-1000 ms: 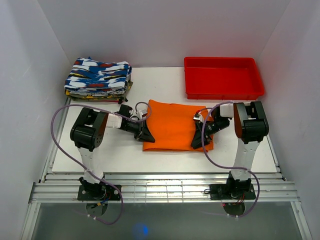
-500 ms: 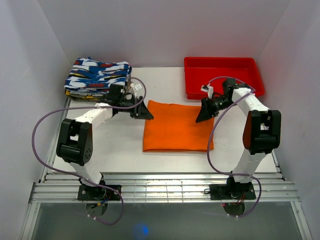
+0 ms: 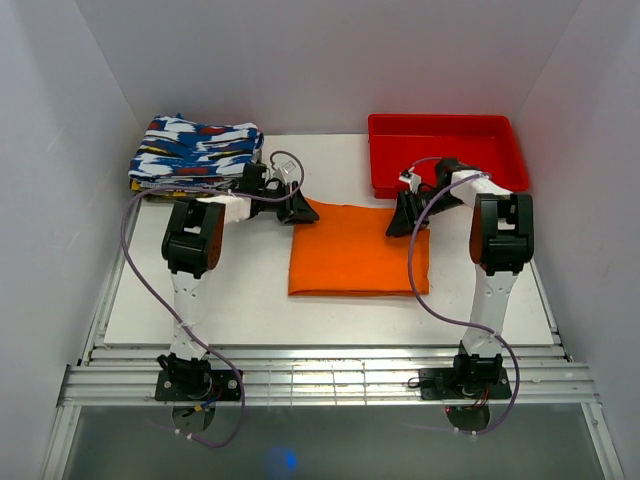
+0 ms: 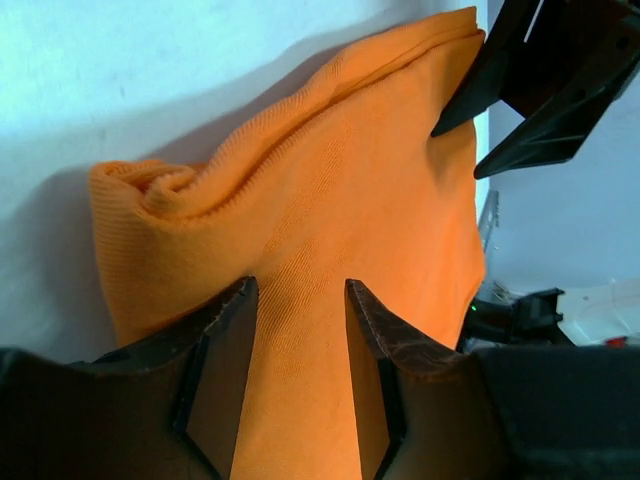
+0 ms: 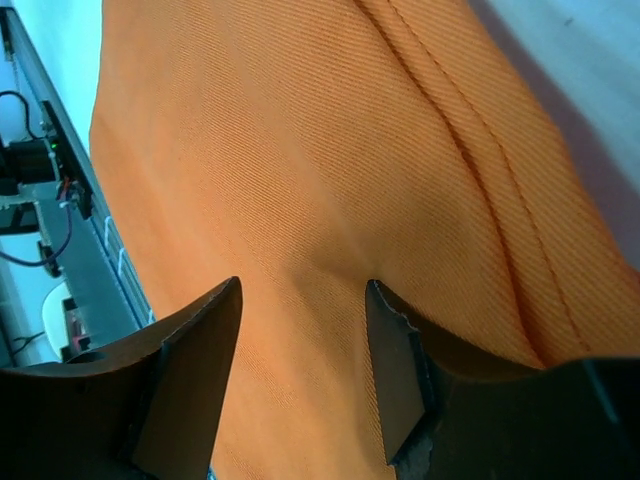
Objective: Fold and stack the trousers
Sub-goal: Fold the trousers, then neatly place the folded trousers to the corner
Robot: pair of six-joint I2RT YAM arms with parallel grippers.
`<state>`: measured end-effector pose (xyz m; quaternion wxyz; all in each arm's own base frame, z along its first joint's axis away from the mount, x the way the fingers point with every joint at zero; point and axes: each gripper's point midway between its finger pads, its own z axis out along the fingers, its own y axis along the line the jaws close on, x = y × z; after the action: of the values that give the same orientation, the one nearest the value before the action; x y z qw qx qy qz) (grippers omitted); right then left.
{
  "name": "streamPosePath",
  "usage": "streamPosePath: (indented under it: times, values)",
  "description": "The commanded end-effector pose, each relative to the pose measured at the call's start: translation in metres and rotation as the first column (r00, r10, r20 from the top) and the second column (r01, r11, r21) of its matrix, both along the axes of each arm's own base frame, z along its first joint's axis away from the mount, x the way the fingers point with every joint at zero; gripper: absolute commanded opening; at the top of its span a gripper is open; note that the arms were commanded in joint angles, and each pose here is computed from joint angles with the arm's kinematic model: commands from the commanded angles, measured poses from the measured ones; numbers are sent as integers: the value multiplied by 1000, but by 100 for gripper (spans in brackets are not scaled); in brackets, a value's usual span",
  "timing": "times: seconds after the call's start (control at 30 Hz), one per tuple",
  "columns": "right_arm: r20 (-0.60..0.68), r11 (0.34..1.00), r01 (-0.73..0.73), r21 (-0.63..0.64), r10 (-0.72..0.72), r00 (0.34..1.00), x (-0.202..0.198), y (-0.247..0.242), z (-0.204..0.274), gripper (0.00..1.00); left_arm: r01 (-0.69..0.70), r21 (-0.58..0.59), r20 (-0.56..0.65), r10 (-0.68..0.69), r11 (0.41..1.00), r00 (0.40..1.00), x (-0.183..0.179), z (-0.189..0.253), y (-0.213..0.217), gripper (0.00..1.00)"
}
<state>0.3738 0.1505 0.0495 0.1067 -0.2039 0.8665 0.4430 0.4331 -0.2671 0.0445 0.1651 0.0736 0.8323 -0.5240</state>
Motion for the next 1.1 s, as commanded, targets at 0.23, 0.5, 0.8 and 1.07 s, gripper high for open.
streamPosePath:
  times: [0.23, 0.5, 0.8, 1.07]
  values:
    - [504, 977, 111, -181, -4, 864, 54, -35, 129, 70, -124, 143, 472, 42, 982, 881, 42, 120, 29, 79]
    - [823, 860, 417, -295, 7, 568, 5, -90, 233, 90, -433, 212, 741, 144, 876, 655, 7, 237, 94, 98]
    - [477, 756, 393, -523, -122, 870, -80, -126, 103, 98, -415, 396, 496, 190, 819, 847, -99, 162, 128, 98]
    - [181, 789, 381, -483, -336, 924, -102, -121, 39, 99, -354, 301, 133, 329, 885, 935, -174, 90, 107, 98]
